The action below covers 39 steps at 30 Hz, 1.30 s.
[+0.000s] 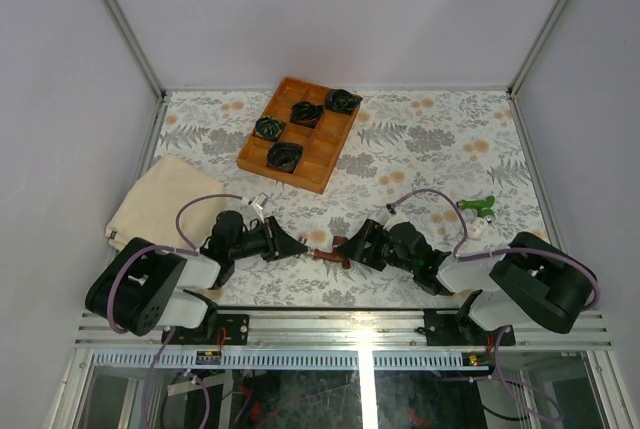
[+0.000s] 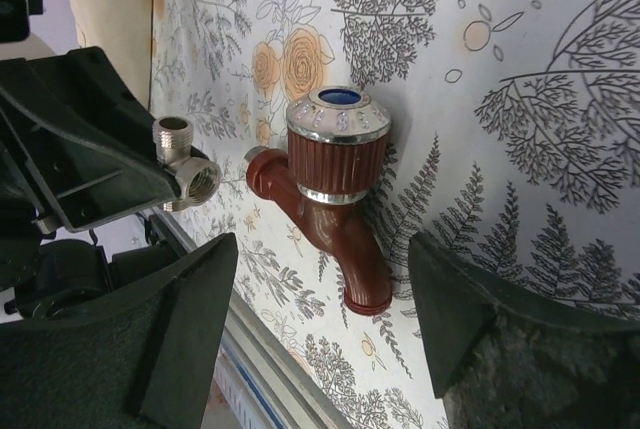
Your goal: Install the water faucets
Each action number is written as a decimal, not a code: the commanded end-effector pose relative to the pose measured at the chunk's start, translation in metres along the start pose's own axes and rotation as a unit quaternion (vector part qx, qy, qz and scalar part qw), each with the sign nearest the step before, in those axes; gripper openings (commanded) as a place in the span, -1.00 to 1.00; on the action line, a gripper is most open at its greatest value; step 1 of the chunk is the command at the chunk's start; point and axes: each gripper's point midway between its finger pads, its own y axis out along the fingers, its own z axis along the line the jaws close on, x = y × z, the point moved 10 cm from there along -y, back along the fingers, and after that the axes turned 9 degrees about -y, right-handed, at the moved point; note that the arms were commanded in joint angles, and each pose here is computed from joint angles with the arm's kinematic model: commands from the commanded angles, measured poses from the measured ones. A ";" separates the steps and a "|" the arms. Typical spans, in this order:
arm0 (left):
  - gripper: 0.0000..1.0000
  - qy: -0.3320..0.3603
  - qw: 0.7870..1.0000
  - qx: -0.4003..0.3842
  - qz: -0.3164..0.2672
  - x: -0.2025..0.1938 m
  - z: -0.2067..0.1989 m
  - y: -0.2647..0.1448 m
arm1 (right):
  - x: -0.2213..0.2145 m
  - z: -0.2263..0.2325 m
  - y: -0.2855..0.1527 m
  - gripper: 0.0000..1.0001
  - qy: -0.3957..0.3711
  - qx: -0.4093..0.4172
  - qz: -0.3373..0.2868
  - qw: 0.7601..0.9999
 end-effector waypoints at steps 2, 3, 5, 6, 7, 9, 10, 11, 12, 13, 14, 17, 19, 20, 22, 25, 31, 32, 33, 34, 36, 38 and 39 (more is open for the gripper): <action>-1.00 0.037 0.999 -0.023 -0.013 0.010 -0.005 0.006 | -0.002 0.003 0.008 0.48 0.029 0.044 0.009 0.999; -1.00 0.036 0.999 -0.019 -0.016 0.010 -0.003 0.006 | -0.002 0.004 0.010 0.46 0.032 0.053 0.010 0.998; -1.00 0.036 0.999 -0.016 -0.016 0.010 -0.001 0.007 | -0.004 0.003 0.014 0.41 0.041 0.063 0.011 0.997; -1.00 0.035 0.999 -0.015 -0.016 0.011 0.000 0.008 | -0.004 0.003 0.015 0.39 0.044 0.067 0.012 0.997; -1.00 0.034 0.999 -0.014 -0.015 0.011 0.001 0.009 | -0.006 0.001 0.018 0.37 0.047 0.069 0.017 0.996; -1.00 0.032 0.999 -0.014 -0.015 0.011 0.003 0.010 | -0.007 0.002 0.022 0.32 0.053 0.080 0.019 0.995; -1.00 0.029 0.999 -0.016 -0.014 0.011 0.003 0.011 | -0.008 0.000 0.024 0.30 0.055 0.082 0.020 0.995; -1.00 0.027 0.999 -0.020 -0.014 0.011 0.003 0.012 | -0.008 0.000 0.025 0.28 0.059 0.085 0.016 0.995; -1.00 0.023 0.999 -0.022 -0.014 0.011 0.004 0.012 | -0.007 0.000 0.026 0.26 0.061 0.086 0.012 0.994; -1.00 0.021 0.999 -0.025 -0.013 0.011 0.004 0.013 | -0.007 0.000 0.027 0.25 0.063 0.085 0.010 0.994; -1.00 0.019 0.999 -0.027 -0.012 0.011 0.005 0.014 | -0.006 0.000 0.029 0.24 0.063 0.085 0.010 0.994; -1.00 0.014 0.999 -0.031 -0.009 0.012 0.007 0.016 | -0.004 0.003 0.033 0.22 0.063 0.095 0.006 0.993; -1.00 0.012 0.999 -0.034 -0.008 0.012 0.007 0.017 | -0.003 0.003 0.035 0.16 0.068 0.099 -0.003 0.993; -1.00 0.011 0.999 -0.035 -0.007 0.012 0.007 0.017 | -0.002 0.002 0.037 0.12 0.070 0.098 -0.010 0.993; -1.00 0.010 0.999 -0.037 -0.005 0.012 0.007 0.017 | -0.001 0.002 0.040 0.09 0.071 0.099 -0.018 0.992; -1.00 0.012 0.999 -0.037 -0.004 0.011 0.007 0.017 | 0.002 0.003 0.044 0.03 0.078 0.105 -0.035 0.991; -1.00 0.014 0.999 -0.031 -0.004 0.012 0.008 0.018 | 0.007 0.006 0.055 -0.11 0.074 0.101 -0.045 0.991; -1.00 0.015 0.999 -0.032 -0.005 0.013 0.008 0.018 | 0.007 0.006 0.056 -0.13 0.074 0.100 -0.046 0.991; -1.00 0.015 0.999 -0.033 -0.004 0.013 0.007 0.018 | 0.008 0.005 0.057 -0.19 0.072 0.097 -0.049 0.991; -1.00 0.015 0.999 -0.033 -0.004 0.013 0.007 0.018 | 0.009 0.005 0.057 -0.38 0.069 0.093 -0.050 0.992; -1.00 0.016 0.999 -0.035 -0.005 0.013 0.006 0.018 | 0.010 0.004 0.057 -0.61 0.058 0.086 -0.051 0.993; -1.00 0.018 0.999 -0.038 -0.006 0.013 0.004 0.017 | 0.011 0.005 0.053 -0.66 0.045 0.079 -0.055 0.994; -1.00 0.021 0.999 -0.042 -0.009 0.014 0.002 0.016 | 0.011 0.004 0.051 -0.71 0.038 0.073 -0.057 0.995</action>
